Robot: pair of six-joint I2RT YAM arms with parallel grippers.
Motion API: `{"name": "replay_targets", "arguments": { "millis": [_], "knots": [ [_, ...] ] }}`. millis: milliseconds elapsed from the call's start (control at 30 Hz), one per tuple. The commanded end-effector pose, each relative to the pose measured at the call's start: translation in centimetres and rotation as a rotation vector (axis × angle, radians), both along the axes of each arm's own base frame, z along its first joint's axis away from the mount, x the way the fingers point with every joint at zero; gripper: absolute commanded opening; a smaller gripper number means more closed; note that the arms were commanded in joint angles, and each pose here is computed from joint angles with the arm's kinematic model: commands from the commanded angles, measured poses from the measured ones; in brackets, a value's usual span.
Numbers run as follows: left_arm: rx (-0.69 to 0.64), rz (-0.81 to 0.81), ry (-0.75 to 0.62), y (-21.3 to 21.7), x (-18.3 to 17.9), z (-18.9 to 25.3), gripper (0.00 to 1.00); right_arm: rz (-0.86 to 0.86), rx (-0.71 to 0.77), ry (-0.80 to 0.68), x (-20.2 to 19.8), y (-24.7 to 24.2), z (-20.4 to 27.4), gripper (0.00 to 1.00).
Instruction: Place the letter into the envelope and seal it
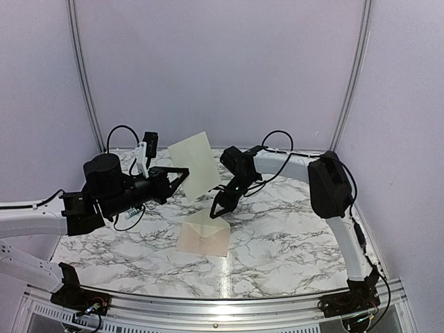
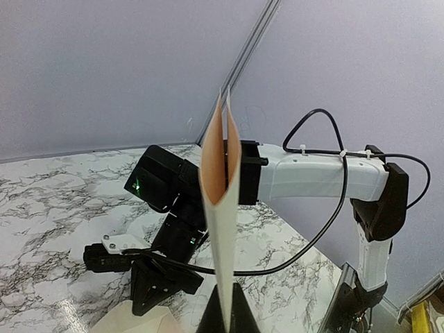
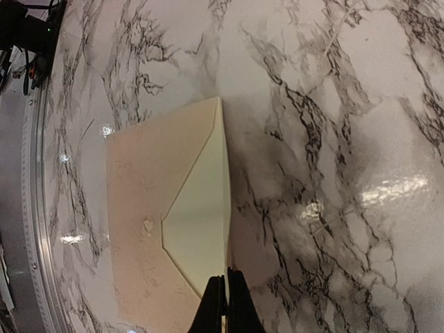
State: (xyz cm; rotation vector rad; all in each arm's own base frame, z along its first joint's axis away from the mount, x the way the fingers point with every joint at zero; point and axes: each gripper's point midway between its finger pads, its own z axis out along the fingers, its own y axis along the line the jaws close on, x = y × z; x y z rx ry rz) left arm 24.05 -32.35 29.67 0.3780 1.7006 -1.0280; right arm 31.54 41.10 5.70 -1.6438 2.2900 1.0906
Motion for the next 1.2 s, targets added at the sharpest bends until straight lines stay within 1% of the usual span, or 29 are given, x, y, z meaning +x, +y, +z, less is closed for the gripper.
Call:
{"name": "replay_targets", "arguments": {
  "millis": [0,33,67,133,200,233,267,333,533,667,767,833,900,1000,1167],
  "knots": [
    [-0.007,0.001,0.012,0.5,-0.2,0.0,0.0,0.002,0.051,0.031,-0.6,2.7,1.0,0.0],
    [-0.007,0.0,0.015,0.5,-0.2,-0.1,0.0,0.001,0.055,0.037,-0.7,2.8,1.0,0.0],
    [-0.007,-0.001,0.018,0.4,-0.2,-0.2,0.0,0.002,0.055,0.041,-0.8,2.9,0.9,0.02],
    [-0.005,-0.004,0.024,0.3,-0.1,-0.3,0.0,0.002,0.044,0.028,-0.8,2.7,1.0,0.13],
    [-0.006,-0.011,0.025,0.1,-0.1,-0.2,0.0,0.0,0.033,-0.011,-0.5,2.0,1.7,0.28],
    [-0.007,-0.017,0.023,-0.1,-0.1,-0.1,0.0,-0.009,0.036,-0.034,0.0,1.3,2.5,0.33],
    [-0.01,-0.026,0.018,-0.3,-0.2,0.3,0.0,-0.019,0.043,-0.054,0.4,0.6,3.3,0.38],
    [-0.006,-0.041,0.013,-0.7,-0.2,0.7,0.0,-0.059,0.062,-0.081,1.6,-1.4,5.2,0.44],
    [0.016,-0.113,0.031,-3.3,0.2,0.6,0.0,-0.198,0.129,-0.123,4.5,-9.3,10.5,0.49],
    [0.031,-0.185,0.019,-5.2,0.1,0.8,0.0,-0.246,0.229,-0.155,4.1,-13.1,15.0,0.55],
    [0.038,-0.238,0.014,-6.0,0.1,0.8,0.0,-0.241,0.325,-0.174,2.9,-15.2,18.1,0.62],
    [0.03,-0.288,0.02,-6.8,-0.1,0.8,0.0,-0.221,0.409,-0.167,1.4,-15.6,20.0,0.7],
    [0.007,-0.339,0.03,-7.5,-0.5,0.8,0.0,-0.202,0.497,-0.138,-0.4,-15.4,21.4,0.75],
    [-0.041,-0.395,0.039,-8.5,-0.8,1.0,0.0,-0.216,0.56,-0.101,-1.6,-14.9,21.9,0.76],
    [-0.092,-0.419,0.057,-9.3,-0.7,1.0,0.0,-0.189,0.612,-0.098,-3.2,-13.5,22.7,0.77]
  ]
}}
